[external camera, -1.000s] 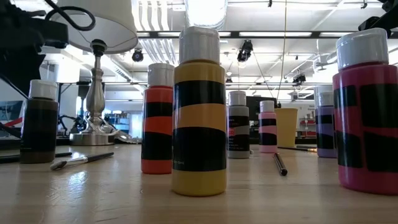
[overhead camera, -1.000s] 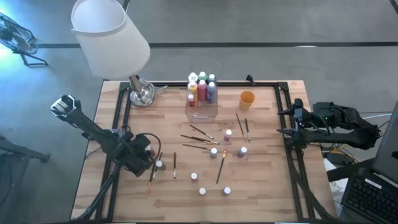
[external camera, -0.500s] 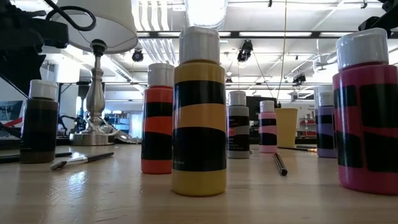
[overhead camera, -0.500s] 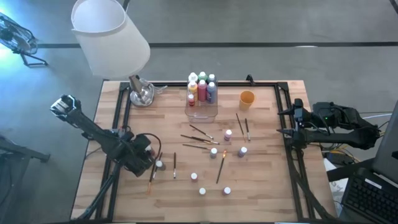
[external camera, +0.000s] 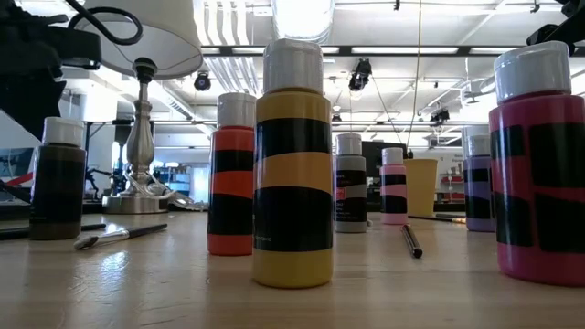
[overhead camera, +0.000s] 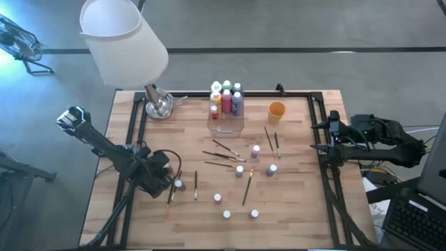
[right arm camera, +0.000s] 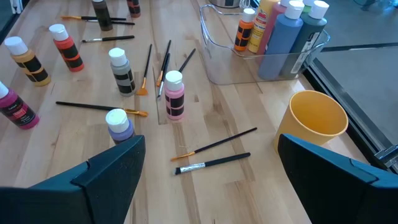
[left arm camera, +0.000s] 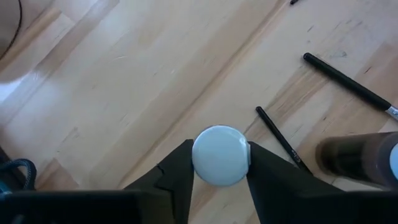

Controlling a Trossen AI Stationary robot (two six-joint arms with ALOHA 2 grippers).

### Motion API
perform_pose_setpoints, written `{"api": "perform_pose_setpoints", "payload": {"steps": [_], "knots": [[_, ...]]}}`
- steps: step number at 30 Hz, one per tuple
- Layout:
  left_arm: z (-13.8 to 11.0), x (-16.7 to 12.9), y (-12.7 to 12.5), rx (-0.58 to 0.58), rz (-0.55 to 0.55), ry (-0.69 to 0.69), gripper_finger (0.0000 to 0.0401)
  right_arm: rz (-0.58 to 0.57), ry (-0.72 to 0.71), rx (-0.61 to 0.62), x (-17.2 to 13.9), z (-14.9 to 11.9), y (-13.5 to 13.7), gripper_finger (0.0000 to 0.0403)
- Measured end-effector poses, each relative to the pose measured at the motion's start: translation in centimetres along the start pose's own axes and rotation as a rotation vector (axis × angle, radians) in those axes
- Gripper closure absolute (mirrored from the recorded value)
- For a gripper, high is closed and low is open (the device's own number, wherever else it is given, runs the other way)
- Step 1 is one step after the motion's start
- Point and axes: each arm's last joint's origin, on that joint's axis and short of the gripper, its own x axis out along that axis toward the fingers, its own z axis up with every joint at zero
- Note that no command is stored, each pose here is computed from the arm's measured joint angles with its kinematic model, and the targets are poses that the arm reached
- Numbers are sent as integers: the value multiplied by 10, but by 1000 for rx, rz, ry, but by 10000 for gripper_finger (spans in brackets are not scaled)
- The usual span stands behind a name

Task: Pick & Place Paint Supplies
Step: Put the small brown paint bottle into the bin

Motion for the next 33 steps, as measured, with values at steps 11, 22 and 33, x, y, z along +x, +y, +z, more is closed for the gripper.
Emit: {"api": "perform_pose_setpoints", "payload": {"steps": [11, 22, 33], "knots": [[1, 0, 0, 9, 9, -34, 269, 0, 0, 0, 0, 0, 0, 39], [12, -10, -3, 6, 8, -190, 272, 0, 0, 0, 0, 0, 0, 39], [49, -29, -27, 57, -101, -447, 274, 0, 0, 0, 0, 0, 0, 39]]}}
